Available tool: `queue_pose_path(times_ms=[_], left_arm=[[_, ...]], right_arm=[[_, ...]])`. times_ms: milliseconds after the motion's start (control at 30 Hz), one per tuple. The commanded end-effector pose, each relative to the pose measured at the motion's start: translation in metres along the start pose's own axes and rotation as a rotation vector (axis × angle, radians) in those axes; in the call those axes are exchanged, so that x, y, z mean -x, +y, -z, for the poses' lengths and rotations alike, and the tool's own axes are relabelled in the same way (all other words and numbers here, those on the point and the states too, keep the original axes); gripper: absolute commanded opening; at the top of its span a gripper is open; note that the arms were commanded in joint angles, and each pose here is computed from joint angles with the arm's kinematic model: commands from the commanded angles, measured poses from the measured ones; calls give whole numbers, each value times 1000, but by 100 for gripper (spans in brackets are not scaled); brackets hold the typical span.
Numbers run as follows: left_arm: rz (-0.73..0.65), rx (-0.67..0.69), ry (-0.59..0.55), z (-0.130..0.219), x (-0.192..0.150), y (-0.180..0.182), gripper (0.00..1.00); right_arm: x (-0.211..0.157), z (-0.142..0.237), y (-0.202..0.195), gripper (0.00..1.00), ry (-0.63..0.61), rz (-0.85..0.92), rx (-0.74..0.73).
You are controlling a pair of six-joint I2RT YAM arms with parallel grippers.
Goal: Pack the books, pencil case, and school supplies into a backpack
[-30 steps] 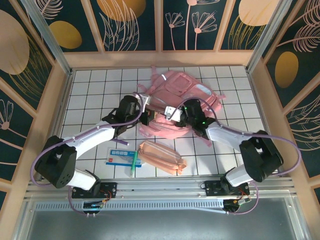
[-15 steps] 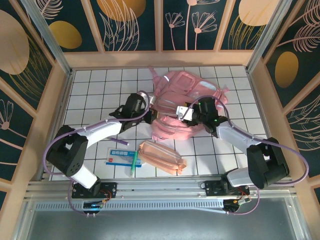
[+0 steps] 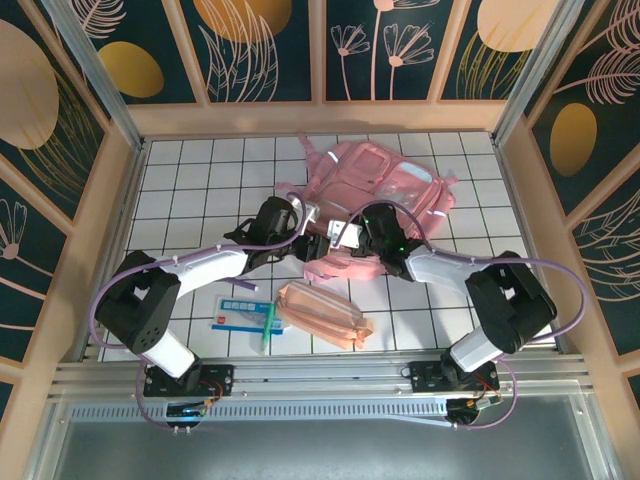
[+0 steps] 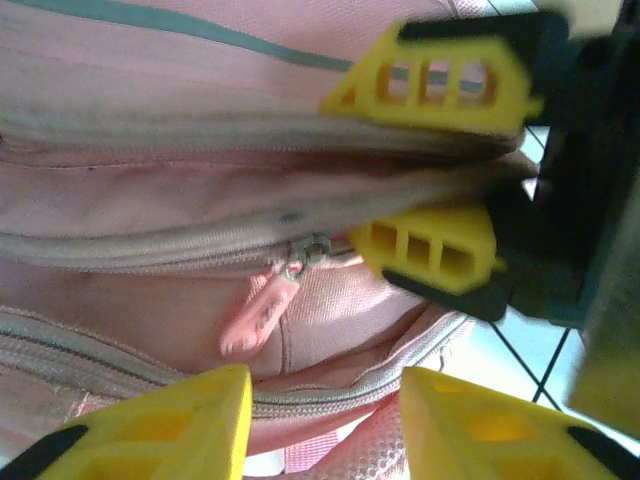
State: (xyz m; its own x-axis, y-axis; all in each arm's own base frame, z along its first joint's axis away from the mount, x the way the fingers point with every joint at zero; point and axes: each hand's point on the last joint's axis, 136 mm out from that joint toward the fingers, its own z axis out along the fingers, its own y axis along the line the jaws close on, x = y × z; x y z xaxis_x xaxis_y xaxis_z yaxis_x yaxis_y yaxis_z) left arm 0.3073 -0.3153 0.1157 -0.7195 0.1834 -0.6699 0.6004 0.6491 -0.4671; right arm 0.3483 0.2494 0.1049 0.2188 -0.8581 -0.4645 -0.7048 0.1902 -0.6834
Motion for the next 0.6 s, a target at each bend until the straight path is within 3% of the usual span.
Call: queue_pose_path(times_ms=[0,100,333,567], left_arm=[[-80,-27,-47,1,12,-7,47],[-161,-49,-52,0,16,-11,47],[-342,-80,-83,-1,28,-19,48],[-392,-111,-84,-12,31,-21,49]], right_arm=[[20,5,-36,12,-46,-16,-97],[32,14,-26,0,-135,-12,10],[41,37,-26,0,-239,-19,57],[42,49,-39,0,-273,-51,46]])
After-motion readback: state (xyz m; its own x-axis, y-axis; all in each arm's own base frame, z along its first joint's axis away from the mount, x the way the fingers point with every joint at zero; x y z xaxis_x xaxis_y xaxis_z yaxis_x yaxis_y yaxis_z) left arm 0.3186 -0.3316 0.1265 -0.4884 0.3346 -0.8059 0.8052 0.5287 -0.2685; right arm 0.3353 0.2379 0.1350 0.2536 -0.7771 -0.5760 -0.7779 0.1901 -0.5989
